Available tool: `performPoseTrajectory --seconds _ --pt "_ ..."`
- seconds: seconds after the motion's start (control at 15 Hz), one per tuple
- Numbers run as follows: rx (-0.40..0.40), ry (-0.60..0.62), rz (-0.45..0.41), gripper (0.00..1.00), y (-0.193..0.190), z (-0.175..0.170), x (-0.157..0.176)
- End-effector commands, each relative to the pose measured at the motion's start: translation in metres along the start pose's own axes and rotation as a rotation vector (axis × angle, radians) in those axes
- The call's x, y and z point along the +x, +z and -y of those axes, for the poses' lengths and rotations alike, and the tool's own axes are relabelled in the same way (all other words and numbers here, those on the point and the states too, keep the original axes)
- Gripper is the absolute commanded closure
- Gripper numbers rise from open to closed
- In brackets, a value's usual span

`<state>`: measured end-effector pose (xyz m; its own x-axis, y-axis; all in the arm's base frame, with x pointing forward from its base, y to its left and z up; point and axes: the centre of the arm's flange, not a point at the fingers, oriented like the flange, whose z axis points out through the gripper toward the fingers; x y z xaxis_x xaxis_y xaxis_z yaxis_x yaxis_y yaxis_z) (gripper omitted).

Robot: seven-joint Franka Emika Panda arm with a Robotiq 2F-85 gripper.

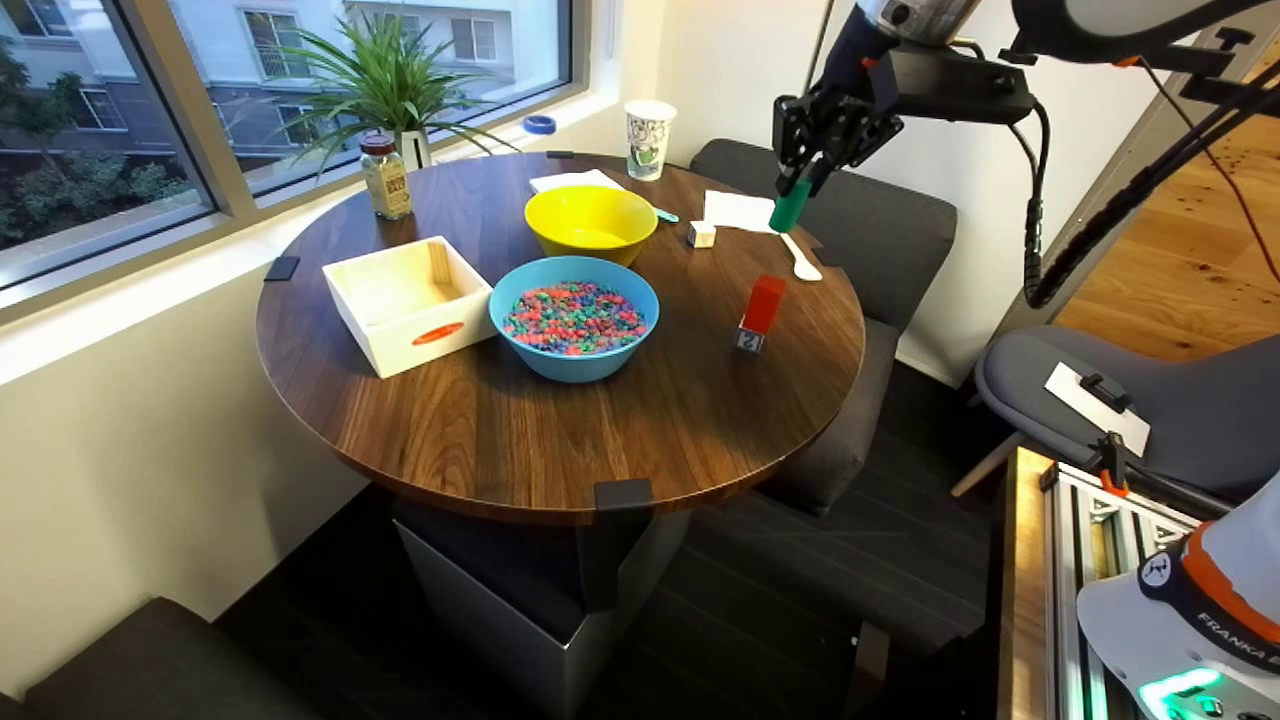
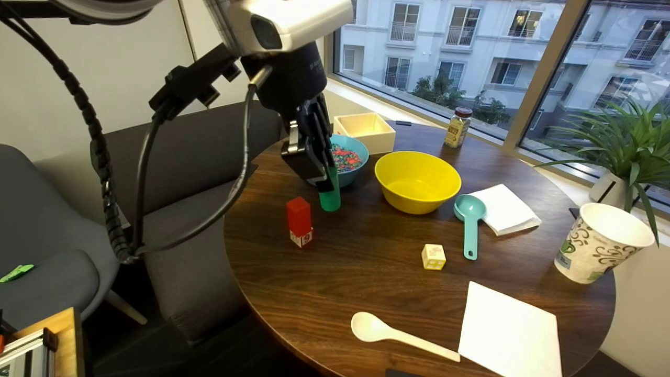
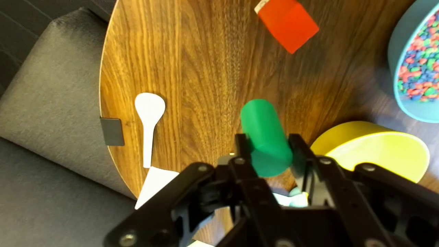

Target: Pu the green block on the table, then the orange block on the green block and put the wooden block on the orange block

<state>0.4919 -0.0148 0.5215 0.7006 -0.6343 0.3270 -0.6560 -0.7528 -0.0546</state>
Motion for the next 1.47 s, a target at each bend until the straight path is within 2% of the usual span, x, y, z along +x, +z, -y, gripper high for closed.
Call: performPoseTrajectory --seconds 0.0,0.13,0.2,0.4,0.73,1.0,1.4 --pt "-0.003 0.003 0.003 0.67 0.002 -0.001 -0.001" --pt "-0.004 0.009 0.005 0.67 0.003 -0.001 -0.002" --pt "-0.036 0.048 0.010 0.92 0.019 -0.004 0.007" --pt "-0.043 0.066 0.014 0.92 0.048 -0.006 0.013" --pt "0.013 0.054 0.019 0.92 0.082 0.004 0.019" --pt "0.051 0.042 0.047 0.92 0.096 0.012 0.018" --pt "0.050 0.036 0.098 0.92 0.109 0.015 0.016"
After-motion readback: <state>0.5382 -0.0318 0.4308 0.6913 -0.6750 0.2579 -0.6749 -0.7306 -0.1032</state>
